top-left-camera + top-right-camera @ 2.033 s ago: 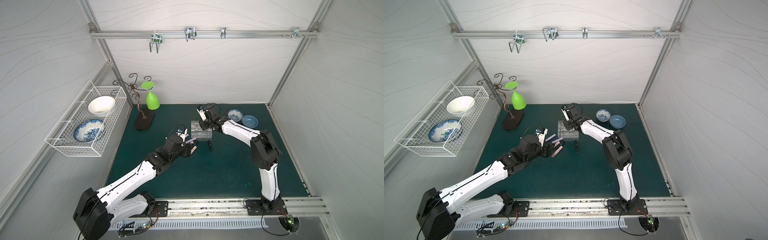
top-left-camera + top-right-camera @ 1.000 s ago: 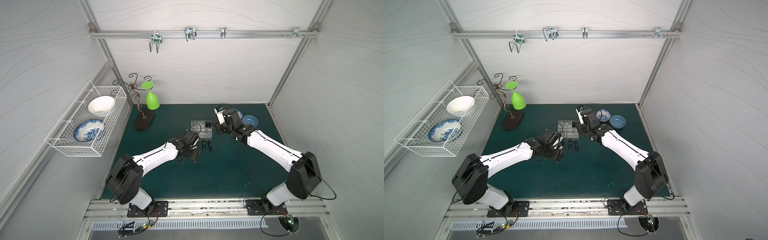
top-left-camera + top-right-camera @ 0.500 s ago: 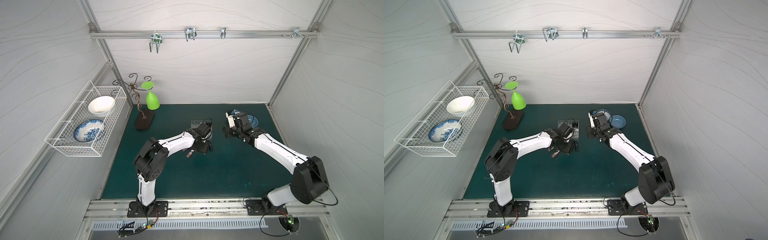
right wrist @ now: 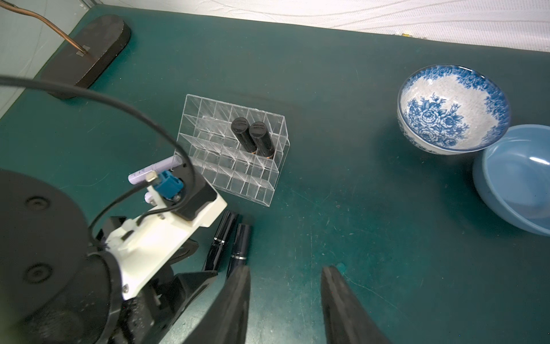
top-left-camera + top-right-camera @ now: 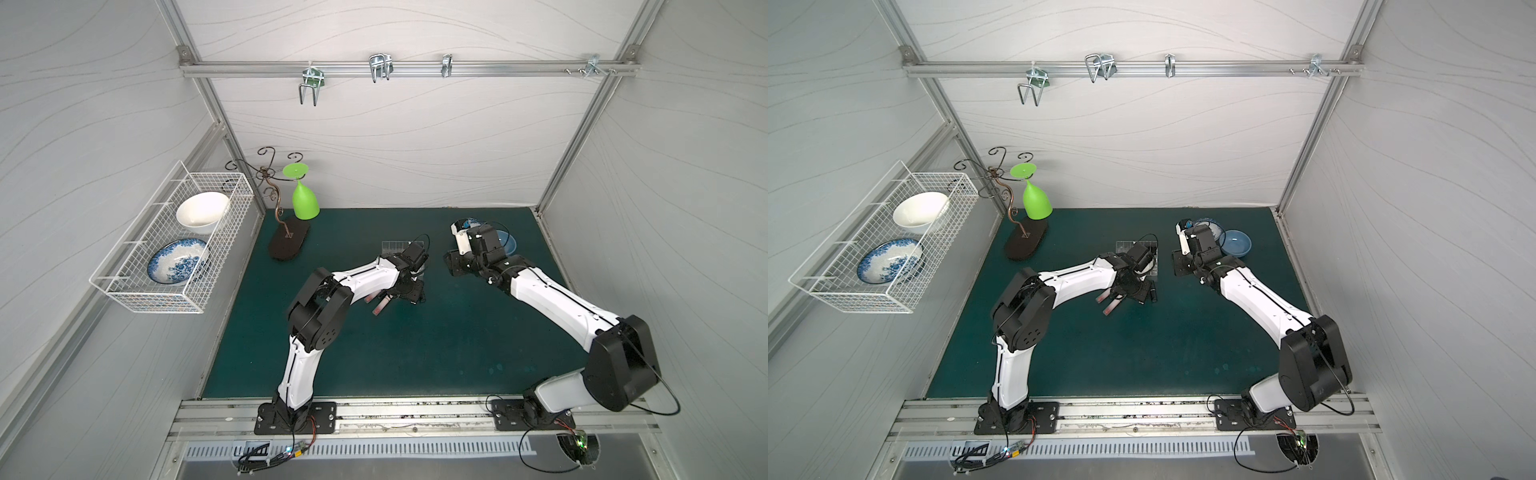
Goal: Arrange the lipsticks in the organizer
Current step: Pick up the lipstick at the center of the board.
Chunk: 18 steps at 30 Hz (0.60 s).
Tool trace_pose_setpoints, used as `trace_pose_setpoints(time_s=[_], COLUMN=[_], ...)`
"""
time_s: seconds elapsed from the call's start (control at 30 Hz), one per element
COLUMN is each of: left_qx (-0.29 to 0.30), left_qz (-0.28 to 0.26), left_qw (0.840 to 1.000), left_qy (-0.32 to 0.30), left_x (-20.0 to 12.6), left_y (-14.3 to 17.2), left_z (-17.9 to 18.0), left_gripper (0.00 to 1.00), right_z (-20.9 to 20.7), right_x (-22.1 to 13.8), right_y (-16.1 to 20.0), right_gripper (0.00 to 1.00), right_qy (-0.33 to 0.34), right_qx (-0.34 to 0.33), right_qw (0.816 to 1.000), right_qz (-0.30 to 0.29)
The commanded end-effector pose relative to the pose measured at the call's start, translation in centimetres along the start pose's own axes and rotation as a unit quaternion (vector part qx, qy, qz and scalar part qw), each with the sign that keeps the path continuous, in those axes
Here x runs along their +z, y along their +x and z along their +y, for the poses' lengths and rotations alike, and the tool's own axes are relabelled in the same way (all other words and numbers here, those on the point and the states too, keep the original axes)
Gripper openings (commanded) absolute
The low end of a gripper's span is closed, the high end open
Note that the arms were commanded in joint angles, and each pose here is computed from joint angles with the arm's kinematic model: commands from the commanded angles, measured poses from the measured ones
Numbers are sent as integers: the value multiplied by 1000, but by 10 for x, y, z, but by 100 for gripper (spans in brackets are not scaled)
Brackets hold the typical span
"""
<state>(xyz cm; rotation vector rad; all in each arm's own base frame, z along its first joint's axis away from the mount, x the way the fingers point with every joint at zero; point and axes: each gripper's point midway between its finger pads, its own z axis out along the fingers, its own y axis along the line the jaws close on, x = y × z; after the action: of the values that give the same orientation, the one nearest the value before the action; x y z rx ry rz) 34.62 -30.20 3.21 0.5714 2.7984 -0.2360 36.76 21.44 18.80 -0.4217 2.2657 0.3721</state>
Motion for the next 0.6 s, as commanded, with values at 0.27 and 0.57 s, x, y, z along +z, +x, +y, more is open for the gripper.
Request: trace_pose_setpoints(time_s=[0.27, 0.57], left_qx=[1, -5], left_qz=[4, 5], left_qw=[1000, 1000], left_qy=[-17, -14], left_x=[13, 18], left_y=[-4, -5], left_z=[7, 10], left_gripper=[46, 32], right_z=[3, 7], right_x=[-8, -8], right_y=[-10, -10], right_gripper=[43, 43], right_qy=[-10, -19], right_qx=[4, 5], right_qw=[1000, 1000], right_qz=[-15, -13])
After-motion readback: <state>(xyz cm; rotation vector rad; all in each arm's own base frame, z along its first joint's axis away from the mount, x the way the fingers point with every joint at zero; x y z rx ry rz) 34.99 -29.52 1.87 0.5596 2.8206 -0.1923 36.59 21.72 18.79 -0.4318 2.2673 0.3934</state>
